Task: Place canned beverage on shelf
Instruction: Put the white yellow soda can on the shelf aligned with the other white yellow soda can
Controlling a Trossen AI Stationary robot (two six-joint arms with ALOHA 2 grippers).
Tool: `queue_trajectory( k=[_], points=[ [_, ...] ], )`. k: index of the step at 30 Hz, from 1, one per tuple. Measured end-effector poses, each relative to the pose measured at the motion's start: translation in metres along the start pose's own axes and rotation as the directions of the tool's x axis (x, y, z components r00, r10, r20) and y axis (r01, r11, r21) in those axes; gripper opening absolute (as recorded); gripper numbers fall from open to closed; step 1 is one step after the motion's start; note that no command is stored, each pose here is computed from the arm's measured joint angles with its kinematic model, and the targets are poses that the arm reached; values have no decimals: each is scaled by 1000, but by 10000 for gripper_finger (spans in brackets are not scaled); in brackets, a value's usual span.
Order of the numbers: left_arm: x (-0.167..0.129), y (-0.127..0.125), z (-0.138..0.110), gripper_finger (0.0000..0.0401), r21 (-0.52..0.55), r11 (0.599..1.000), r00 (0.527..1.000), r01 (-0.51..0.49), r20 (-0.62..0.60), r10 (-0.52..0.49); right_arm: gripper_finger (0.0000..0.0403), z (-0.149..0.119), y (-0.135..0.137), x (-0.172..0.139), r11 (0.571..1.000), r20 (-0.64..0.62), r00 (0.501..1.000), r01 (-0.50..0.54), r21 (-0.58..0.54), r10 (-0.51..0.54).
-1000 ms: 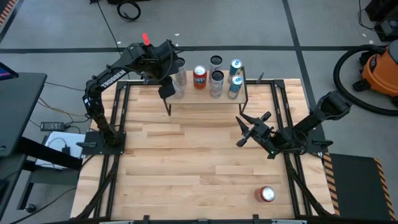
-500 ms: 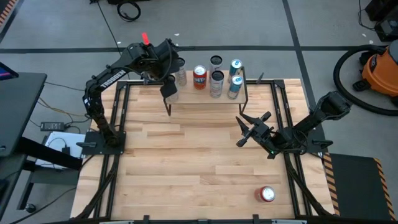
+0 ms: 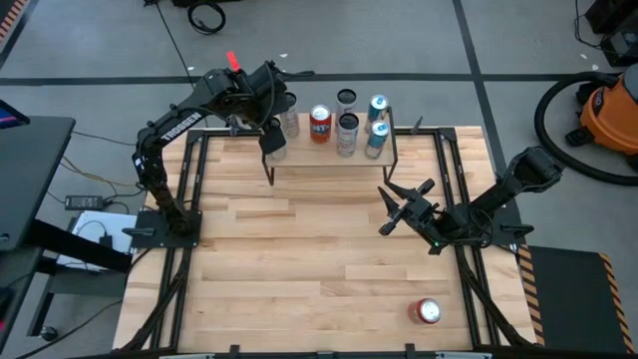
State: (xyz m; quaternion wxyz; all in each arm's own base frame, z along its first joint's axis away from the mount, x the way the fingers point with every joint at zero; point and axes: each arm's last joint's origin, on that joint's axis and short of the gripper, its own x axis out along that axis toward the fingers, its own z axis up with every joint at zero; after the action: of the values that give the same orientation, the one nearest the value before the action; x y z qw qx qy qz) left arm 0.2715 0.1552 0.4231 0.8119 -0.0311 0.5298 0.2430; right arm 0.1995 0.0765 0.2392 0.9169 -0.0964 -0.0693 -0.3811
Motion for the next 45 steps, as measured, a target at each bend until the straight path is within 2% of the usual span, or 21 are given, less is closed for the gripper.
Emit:
queue_trajectory(
  k=[11,19,25,30,39,45],
  points=[
    [-1,-3,0,307,12,1000,1000,4,-2,-4,106,0,0,0,1000,0,1000,1,0,-1],
    [-8,-1,-2,307,30,999,999,-39,20,39,106,0,0,0,1000,0,1000,0,0,0],
    [-31,1,1,307,24,998,994,-53,100,50,106,0,0,0,1000,-1,1000,2,-1,-2],
    [-49,2,-8,304,-2,999,997,-43,64,43,106,0,0,0,1000,-1,1000,1,0,-1],
    [-60,1,-15,251,-46,998,994,-46,93,51,106,0,0,0,1000,-2,1000,2,-1,-2],
    [-61,-2,-15,191,-153,988,994,-30,98,45,106,0,0,0,1000,-3,1000,3,-1,-3]
  ],
)
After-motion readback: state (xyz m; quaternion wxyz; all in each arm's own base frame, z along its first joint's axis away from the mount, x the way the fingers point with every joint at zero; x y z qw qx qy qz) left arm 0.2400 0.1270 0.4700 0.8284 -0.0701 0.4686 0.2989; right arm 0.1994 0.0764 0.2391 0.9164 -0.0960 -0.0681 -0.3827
